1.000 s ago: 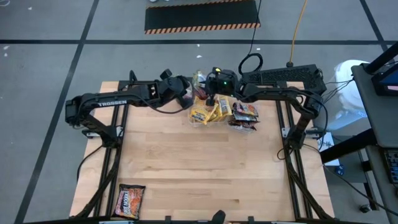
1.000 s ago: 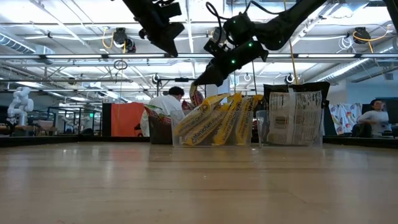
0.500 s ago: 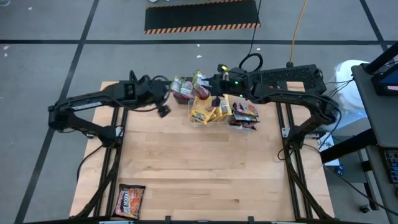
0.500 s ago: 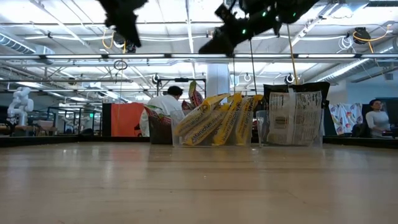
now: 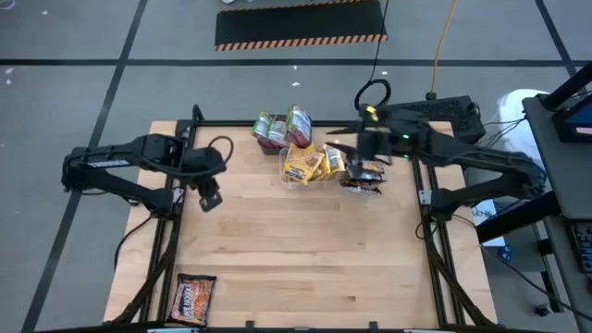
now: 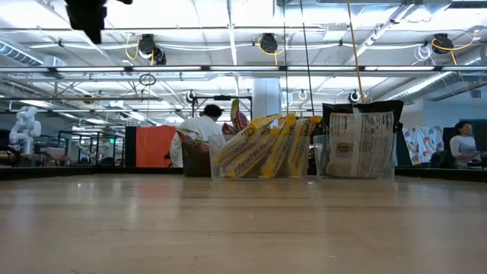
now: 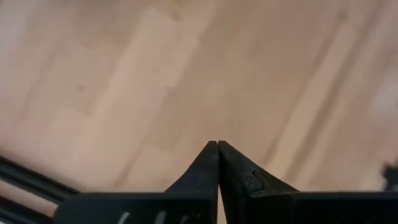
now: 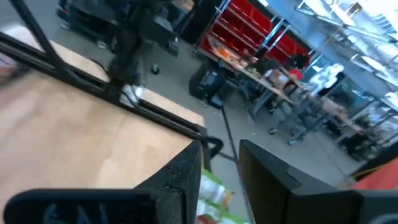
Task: Sort Maruchan noodles
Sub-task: Put the black noodle pack into the right transparent bin
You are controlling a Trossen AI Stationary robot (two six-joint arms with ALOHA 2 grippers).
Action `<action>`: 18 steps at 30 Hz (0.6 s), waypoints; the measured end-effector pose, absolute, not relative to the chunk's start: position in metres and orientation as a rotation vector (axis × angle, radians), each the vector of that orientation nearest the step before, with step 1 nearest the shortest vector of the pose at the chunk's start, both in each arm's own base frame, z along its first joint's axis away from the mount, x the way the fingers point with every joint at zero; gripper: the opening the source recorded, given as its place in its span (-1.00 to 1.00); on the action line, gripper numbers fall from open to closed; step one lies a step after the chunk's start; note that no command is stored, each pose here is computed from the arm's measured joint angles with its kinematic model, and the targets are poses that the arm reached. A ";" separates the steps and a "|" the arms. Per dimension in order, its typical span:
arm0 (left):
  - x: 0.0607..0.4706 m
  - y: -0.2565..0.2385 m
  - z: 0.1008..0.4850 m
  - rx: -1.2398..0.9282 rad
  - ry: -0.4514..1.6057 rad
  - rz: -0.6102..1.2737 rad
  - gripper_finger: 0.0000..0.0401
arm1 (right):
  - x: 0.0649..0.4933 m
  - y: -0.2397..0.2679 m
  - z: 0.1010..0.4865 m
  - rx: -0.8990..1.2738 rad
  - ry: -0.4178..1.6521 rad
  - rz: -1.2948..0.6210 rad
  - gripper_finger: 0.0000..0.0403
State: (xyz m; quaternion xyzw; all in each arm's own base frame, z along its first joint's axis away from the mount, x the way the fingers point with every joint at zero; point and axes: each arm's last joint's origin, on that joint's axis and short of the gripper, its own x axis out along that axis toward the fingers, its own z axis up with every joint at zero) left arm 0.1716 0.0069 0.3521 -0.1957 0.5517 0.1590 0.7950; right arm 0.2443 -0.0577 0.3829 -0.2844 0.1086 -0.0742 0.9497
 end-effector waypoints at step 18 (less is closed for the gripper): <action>0.186 -0.045 0.311 -0.550 1.424 0.290 -0.62 | 0.203 -0.009 0.393 -0.522 0.283 -0.110 -0.49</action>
